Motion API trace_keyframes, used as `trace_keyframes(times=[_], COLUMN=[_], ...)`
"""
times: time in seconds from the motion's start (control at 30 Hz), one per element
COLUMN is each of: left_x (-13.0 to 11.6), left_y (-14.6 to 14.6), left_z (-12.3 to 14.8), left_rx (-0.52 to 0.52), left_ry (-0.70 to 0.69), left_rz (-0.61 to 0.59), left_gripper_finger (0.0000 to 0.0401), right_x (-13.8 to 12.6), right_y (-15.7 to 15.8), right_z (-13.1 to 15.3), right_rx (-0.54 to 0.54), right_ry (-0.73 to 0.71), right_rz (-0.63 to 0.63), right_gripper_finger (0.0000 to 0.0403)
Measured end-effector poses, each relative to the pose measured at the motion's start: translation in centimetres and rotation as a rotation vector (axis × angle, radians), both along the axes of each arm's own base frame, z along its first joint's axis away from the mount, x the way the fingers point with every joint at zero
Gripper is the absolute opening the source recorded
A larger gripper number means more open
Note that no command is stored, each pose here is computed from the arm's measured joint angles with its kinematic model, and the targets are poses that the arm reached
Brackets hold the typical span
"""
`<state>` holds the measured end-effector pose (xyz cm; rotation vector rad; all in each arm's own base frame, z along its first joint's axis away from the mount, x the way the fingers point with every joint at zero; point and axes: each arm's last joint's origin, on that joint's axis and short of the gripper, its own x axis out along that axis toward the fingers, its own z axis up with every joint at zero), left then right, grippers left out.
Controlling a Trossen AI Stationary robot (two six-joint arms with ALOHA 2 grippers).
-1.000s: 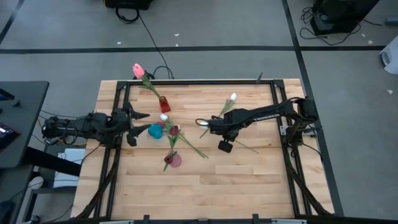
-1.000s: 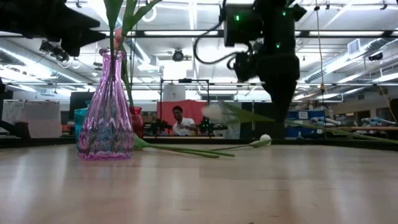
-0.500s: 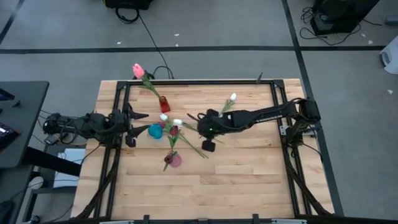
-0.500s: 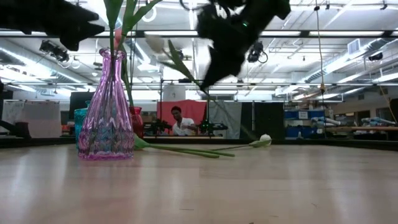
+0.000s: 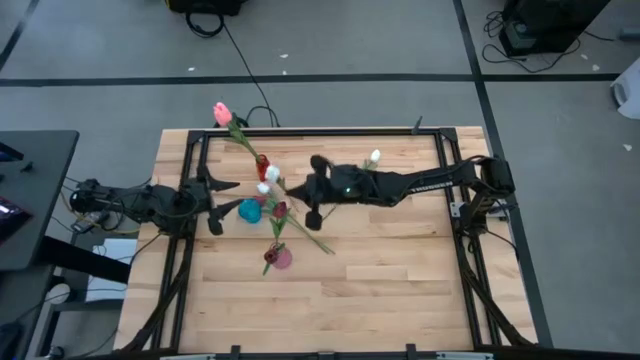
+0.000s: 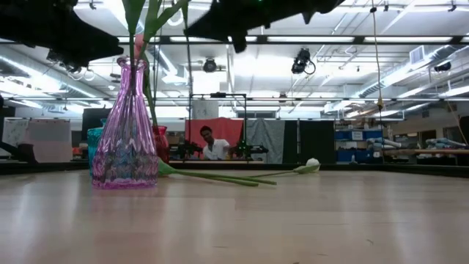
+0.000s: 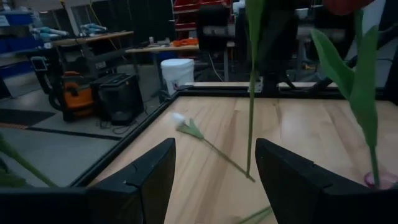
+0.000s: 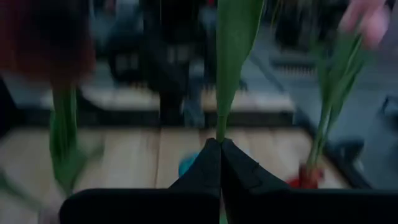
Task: Sort flowers into vase by color
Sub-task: Put the bottom right white tulip into the blue vase
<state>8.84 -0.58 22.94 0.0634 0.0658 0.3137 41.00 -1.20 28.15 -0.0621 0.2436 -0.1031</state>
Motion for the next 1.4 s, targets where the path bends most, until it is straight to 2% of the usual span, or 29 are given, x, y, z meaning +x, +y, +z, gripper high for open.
trace_keyframes(times=[0.1,0.2,0.47,0.67,0.93,1.07,1.2,1.4], left_x=[0.6,1.4,3.4,4.9,7.3,8.6,9.5,10.2], left_y=[-0.1,-0.3,-0.8,-0.6,1.3,2.4,3.4,4.5], left_z=[-0.3,-0.7,-0.5,0.9,2.9,3.4,3.5,3.8], left_rx=[0.001,-0.004,0.013,0.057,0.129,0.136,0.157,0.200], left_ry=[-0.006,-0.028,-0.080,-0.109,-0.084,-0.064,-0.071,-0.126], left_rz=[0.000,-0.001,0.003,0.067,0.145,0.141,0.162,0.179], left_gripper_finger=[0.0227,0.0227,0.0227,0.0227,0.0227,0.0227,0.0227,0.0227], right_x=[0.2,0.3,0.3,0.2,0.0,-0.2,-0.2,-0.3], right_y=[-0.3,-0.2,-0.2,-1.1,-3.8,-5.0,-5.3,-5.7], right_z=[1.2,1.8,1.8,1.6,1.7,2.3,2.8,3.1], right_rx=[0.013,0.044,0.062,0.041,0.000,-0.015,-0.074,-0.076], right_ry=[-0.130,-0.192,-0.190,-0.173,-0.176,-0.238,-0.281,-0.314], right_rz=[0.045,0.086,0.093,0.069,0.003,-0.002,0.003,-0.002], right_gripper_finger=[0.0006,0.0006,0.0005,0.0005,0.0005,0.0005,0.0005,0.0006])
